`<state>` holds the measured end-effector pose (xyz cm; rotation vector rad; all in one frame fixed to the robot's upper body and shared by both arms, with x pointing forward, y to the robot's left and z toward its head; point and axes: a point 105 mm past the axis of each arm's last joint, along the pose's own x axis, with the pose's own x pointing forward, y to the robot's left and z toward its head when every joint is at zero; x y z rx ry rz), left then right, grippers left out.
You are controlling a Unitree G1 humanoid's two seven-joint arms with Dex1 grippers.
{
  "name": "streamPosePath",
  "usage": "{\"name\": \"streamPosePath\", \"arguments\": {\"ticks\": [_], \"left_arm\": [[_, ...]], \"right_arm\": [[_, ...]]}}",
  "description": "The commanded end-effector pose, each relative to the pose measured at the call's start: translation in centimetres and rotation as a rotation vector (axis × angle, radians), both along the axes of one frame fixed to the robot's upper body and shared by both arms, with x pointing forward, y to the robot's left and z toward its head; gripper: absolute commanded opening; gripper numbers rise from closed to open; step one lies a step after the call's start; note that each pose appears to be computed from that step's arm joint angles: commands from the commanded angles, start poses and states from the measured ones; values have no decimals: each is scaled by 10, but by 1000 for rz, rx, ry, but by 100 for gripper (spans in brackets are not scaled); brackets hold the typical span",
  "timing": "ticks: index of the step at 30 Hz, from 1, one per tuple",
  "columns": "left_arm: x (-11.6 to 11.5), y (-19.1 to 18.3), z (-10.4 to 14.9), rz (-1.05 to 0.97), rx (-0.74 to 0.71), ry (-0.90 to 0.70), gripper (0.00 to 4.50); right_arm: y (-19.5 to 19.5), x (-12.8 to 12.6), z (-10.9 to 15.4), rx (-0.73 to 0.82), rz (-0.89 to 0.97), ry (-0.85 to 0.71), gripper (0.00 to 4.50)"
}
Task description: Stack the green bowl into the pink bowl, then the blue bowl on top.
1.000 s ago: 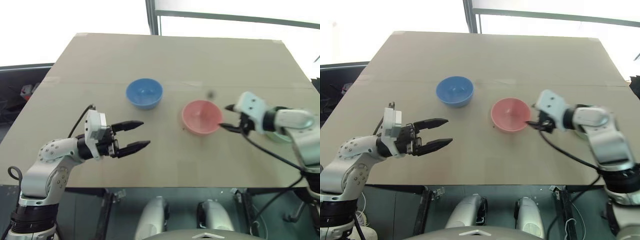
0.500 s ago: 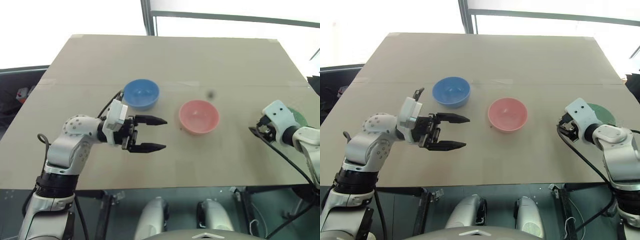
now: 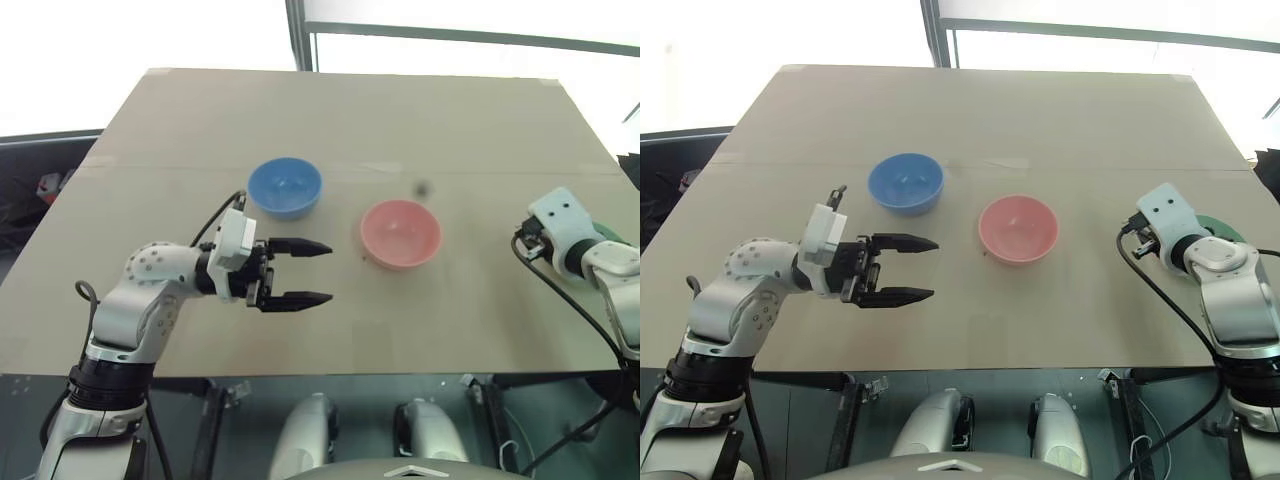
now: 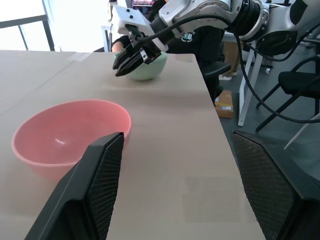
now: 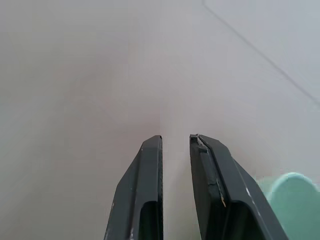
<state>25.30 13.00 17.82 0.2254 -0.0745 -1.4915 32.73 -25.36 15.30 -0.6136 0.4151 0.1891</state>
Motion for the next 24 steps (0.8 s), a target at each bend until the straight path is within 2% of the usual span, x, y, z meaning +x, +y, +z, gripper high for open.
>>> {"name": "streamPosePath", "arguments": {"ticks": [1,3,4,5,6,7,21,24], "left_arm": [[-3,-1,10,-2,-20,-38,360],[-2,-1,10,-1,-21,-36,360],[-2,-1,10,-2,-22,-35,360],[-1,-2,10,-3,-22,-35,360],[-1,-2,10,-4,-22,-34,360],[0,-2,10,-4,-23,-33,360],[1,-4,11,-4,-23,-25,360],[1,-4,12,-2,-24,-26,360]], "right_arm": [[-4,-9,19,21,-18,-52,124],[-11,-12,17,0,-56,-50,156],[-14,-14,17,0,-83,-58,191],[-16,-15,14,4,-112,-57,261],[-18,-17,12,8,-132,-56,268],[-18,-18,9,16,-145,-54,294],[-29,-30,-33,9,-274,5,294],[-31,-26,-30,18,-277,-21,204]]}}
